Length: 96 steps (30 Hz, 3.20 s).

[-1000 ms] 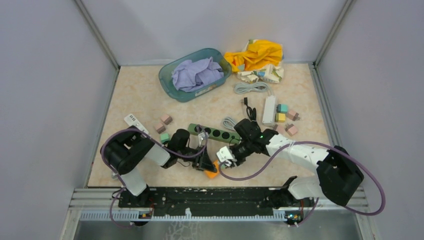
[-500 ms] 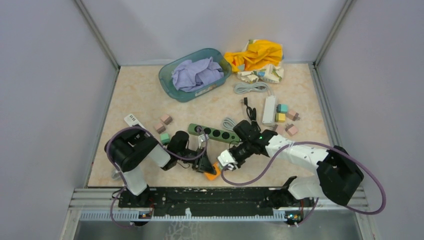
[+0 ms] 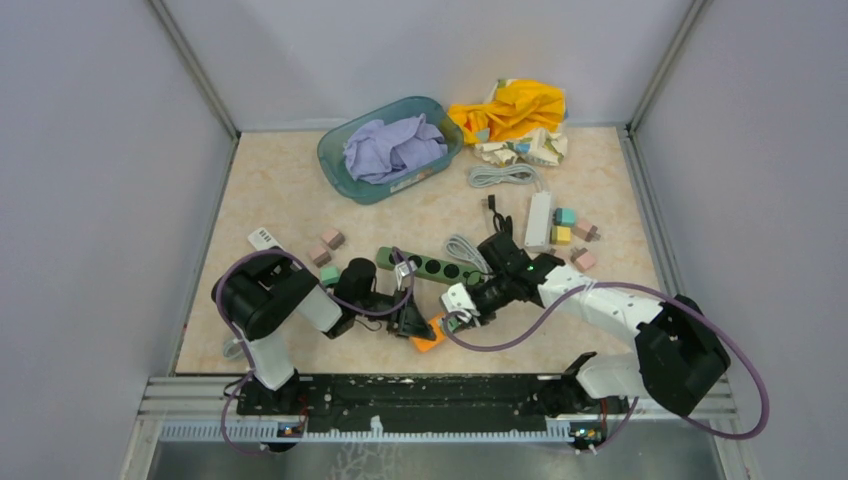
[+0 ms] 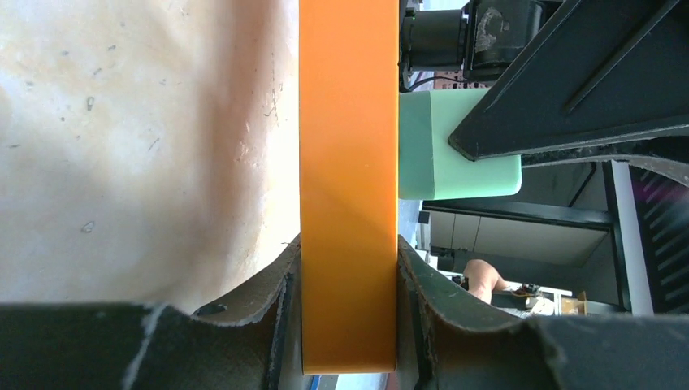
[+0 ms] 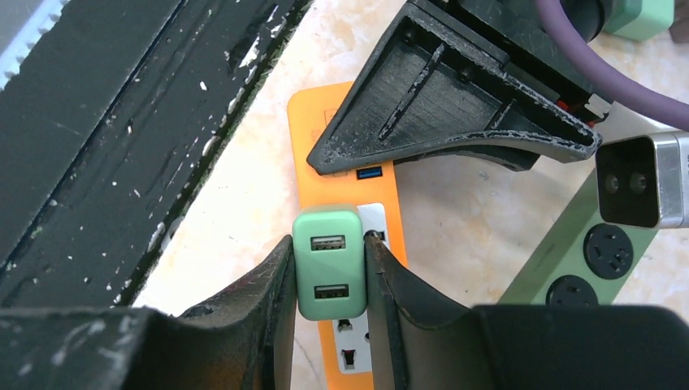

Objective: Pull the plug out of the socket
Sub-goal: Remove the plug from the socket, then place the plug at the center of the board.

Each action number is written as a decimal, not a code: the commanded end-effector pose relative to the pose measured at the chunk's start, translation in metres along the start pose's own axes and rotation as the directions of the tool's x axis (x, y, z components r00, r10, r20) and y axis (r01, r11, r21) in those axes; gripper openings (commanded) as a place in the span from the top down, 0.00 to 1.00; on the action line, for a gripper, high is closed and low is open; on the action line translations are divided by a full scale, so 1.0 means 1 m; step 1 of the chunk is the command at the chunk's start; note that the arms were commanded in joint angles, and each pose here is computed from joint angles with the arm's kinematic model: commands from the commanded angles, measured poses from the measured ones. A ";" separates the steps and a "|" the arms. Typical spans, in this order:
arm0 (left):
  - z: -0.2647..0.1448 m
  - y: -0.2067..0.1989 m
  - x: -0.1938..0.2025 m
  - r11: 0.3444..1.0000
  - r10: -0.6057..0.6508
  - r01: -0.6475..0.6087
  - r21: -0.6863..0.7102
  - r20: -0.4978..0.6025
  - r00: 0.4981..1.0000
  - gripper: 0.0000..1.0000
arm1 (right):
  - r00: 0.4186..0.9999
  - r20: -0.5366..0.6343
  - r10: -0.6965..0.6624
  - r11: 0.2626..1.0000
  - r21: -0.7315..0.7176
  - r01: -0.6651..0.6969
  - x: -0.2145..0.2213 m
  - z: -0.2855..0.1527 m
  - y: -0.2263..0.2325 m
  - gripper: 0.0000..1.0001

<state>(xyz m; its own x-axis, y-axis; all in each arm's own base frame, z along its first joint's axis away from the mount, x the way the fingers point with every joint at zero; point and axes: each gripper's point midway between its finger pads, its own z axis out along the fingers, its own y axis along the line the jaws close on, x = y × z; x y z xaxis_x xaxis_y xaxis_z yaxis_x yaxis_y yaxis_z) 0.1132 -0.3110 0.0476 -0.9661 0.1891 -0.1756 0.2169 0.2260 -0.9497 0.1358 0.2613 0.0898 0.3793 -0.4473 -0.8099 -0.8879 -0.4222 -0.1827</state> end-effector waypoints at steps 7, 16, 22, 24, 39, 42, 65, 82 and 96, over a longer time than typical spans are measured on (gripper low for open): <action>-0.005 0.000 0.002 1.000 0.019 -0.019 0.012 -0.005 1.000 1.00 | 0.978 0.150 -0.144 0.984 -0.087 0.158 -0.023 -0.003 0.021 1.00; -0.003 0.003 0.001 1.000 0.010 -0.010 0.005 -0.002 1.000 1.00 | 0.995 0.102 0.010 0.997 0.071 -0.018 -0.039 0.005 -0.028 1.00; -0.005 0.005 0.004 1.000 0.008 -0.008 -0.001 -0.004 1.000 1.00 | 0.999 0.032 -0.008 0.993 0.121 0.004 -0.020 -0.020 -0.036 1.00; -0.005 0.005 0.005 1.000 0.009 -0.009 -0.003 -0.003 1.000 1.00 | 0.996 0.027 -0.086 0.991 0.103 0.083 -0.013 -0.027 -0.028 1.00; -0.005 0.006 0.002 1.000 0.013 -0.013 -0.006 0.011 1.000 1.00 | 0.971 0.179 -0.157 0.986 -0.035 0.166 -0.033 -0.002 0.007 1.00; -0.005 0.006 0.002 1.000 0.014 -0.014 -0.006 0.011 1.000 1.00 | 0.983 0.140 -0.120 0.993 0.004 0.120 -0.032 -0.005 -0.007 1.00; -0.007 0.010 0.004 1.000 0.010 -0.009 -0.026 0.020 1.000 1.00 | 0.970 0.218 -0.110 0.994 0.011 0.111 -0.047 -0.037 -0.003 1.00; -0.014 0.009 -0.011 0.978 0.169 -0.159 -0.135 0.066 0.983 1.00 | 0.906 0.105 0.411 0.690 0.613 -0.384 0.039 -0.141 -0.121 1.00; -0.021 -0.002 -0.018 0.955 0.267 -0.250 -0.156 0.096 0.959 1.00 | 0.727 0.067 0.684 0.328 0.861 -0.388 0.141 -0.208 -0.123 0.91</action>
<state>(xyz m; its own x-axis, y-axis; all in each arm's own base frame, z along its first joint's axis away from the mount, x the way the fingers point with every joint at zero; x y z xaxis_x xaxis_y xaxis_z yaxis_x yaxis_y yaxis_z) 0.1244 -0.2916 0.0478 -0.9112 0.1645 -0.3778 0.4118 0.3337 -0.8480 0.3358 0.1032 0.1179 -0.2941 -0.5538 -0.7790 -0.7327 0.6540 -0.1883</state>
